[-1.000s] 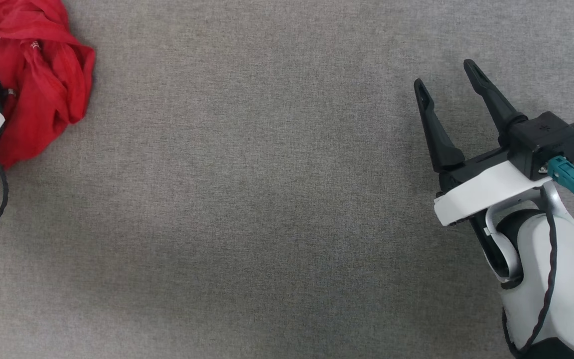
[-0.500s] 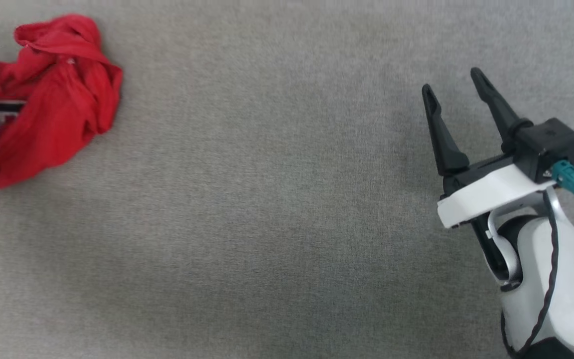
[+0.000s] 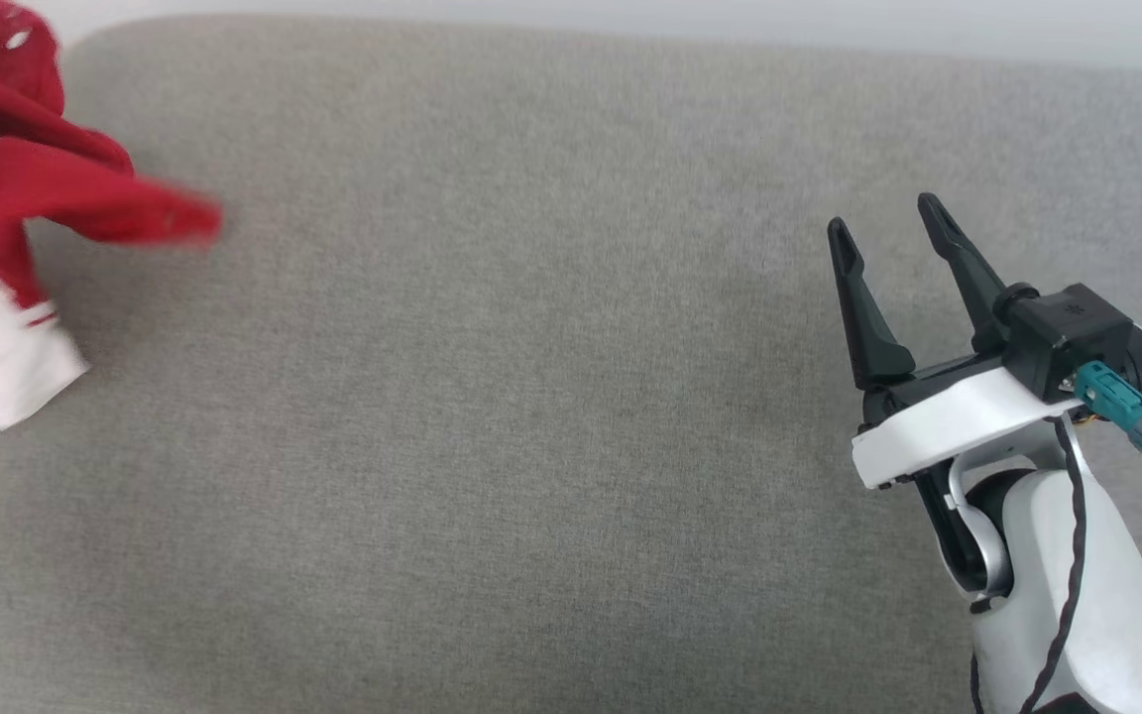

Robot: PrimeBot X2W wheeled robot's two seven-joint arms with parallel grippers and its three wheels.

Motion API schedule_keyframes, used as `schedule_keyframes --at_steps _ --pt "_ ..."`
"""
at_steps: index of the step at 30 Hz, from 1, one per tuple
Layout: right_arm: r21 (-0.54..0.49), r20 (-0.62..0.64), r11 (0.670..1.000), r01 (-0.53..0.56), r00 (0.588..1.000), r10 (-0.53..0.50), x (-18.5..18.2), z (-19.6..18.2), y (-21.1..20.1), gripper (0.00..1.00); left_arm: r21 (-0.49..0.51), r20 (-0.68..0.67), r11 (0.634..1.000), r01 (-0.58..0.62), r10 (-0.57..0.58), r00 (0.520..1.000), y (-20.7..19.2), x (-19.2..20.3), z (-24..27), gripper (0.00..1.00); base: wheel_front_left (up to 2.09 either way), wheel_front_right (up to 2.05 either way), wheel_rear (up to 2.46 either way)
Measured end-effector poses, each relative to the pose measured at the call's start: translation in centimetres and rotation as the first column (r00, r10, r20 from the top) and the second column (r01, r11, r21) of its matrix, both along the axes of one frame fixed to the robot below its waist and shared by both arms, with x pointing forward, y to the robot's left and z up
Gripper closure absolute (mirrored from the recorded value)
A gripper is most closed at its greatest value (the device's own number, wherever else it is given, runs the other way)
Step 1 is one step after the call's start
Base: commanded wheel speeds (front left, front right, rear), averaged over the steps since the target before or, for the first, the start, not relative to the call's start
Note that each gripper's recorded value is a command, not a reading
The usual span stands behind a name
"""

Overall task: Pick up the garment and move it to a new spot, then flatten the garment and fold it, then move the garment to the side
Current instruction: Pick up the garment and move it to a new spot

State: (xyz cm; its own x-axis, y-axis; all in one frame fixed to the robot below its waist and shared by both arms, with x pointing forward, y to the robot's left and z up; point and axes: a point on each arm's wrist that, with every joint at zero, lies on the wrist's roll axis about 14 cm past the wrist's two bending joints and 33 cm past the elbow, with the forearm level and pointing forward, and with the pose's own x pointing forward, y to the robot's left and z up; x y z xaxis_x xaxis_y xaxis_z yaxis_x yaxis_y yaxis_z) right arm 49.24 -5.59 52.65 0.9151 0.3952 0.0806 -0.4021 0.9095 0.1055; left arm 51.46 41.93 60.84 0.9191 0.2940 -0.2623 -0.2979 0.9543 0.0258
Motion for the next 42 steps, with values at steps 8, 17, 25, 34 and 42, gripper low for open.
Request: schedule_keyframes --at_steps 8,17,25,34,42 --pt "0.031 0.062 0.999 0.033 0.997 -0.035 -1.1 2.8 -1.0 0.00 0.073 0.068 0.990 0.119 -0.124 0.990 -2.6 -1.2 6.3 1.00 0.00 0.00 0.00" --pt "0.044 0.084 0.989 0.141 0.986 -0.145 -2.2 3.8 -5.1 0.00 0.098 0.079 0.945 0.312 -0.320 0.944 -10.3 -0.2 9.0 1.00 0.00 0.00 0.00" --pt "0.045 0.091 0.957 0.287 0.953 -0.290 -3.7 4.1 -10.7 0.00 0.118 0.055 0.841 0.528 -0.536 0.842 -20.5 -0.2 9.9 1.00 0.00 0.00 0.00" --pt "0.064 0.069 0.904 0.423 0.901 -0.427 -6.5 3.3 -16.2 0.00 0.075 -0.078 0.612 0.787 -0.784 0.616 -33.6 -2.3 5.9 1.00 0.00 0.00 0.00" --pt "0.070 0.014 0.862 0.502 0.864 -0.504 -8.6 1.1 -19.1 0.00 -0.131 -0.288 0.457 0.880 -0.867 0.407 -40.5 -4.7 -4.5 1.00 0.00 0.00 0.00"
